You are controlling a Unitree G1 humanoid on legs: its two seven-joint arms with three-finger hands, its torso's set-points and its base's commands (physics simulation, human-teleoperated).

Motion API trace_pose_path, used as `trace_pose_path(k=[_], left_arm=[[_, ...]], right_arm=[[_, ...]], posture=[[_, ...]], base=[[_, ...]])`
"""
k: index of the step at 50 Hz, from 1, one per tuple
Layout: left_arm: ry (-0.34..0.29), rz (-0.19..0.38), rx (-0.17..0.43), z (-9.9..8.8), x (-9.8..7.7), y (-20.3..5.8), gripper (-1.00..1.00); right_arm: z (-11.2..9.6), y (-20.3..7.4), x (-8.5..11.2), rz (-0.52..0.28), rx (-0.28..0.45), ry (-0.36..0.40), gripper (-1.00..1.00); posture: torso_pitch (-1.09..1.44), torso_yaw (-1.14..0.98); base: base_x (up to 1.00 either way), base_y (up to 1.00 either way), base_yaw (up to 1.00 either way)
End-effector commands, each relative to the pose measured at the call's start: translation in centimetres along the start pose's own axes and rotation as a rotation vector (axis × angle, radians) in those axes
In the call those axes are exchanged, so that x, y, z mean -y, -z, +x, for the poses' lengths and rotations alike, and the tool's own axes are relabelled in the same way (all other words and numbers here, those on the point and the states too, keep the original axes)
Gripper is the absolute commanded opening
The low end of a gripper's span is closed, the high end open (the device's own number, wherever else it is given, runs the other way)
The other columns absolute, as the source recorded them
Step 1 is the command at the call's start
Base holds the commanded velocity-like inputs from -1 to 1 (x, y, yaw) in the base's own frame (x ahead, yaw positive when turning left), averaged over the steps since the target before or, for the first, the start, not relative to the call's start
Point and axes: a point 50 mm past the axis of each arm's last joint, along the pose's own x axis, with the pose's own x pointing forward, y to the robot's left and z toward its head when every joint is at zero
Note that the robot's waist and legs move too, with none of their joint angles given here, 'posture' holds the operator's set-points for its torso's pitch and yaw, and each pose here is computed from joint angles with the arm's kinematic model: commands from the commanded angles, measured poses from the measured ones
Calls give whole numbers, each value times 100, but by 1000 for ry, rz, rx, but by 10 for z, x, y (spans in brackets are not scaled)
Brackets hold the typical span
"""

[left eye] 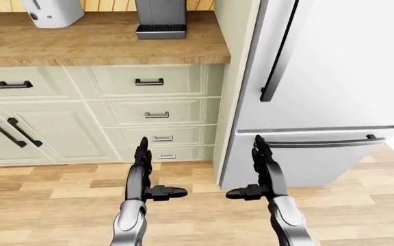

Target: Navigate to the stove.

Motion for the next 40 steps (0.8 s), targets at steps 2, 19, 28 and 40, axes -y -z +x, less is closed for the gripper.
trace_pose_path(k=[2,19,28,40], left_arm=[[5,3,90,3,1,-17,100],[5,3,90,3,1,-17,100],[5,3,90,3,1,-17,100],[5,3,90,3,1,-17,100]], right_arm=[[4,-16,0,-2,90,-1,100],[4,-16,0,3,86,-3,100],[5,-15,0,2,87,-4,100],[3,-18,0,3,88,-3,100]], posture=[[0,0],[0,0],[0,0],[0,0]], base=[[0,4,0],[0,6,0],[0,18,0],[0,18,0]])
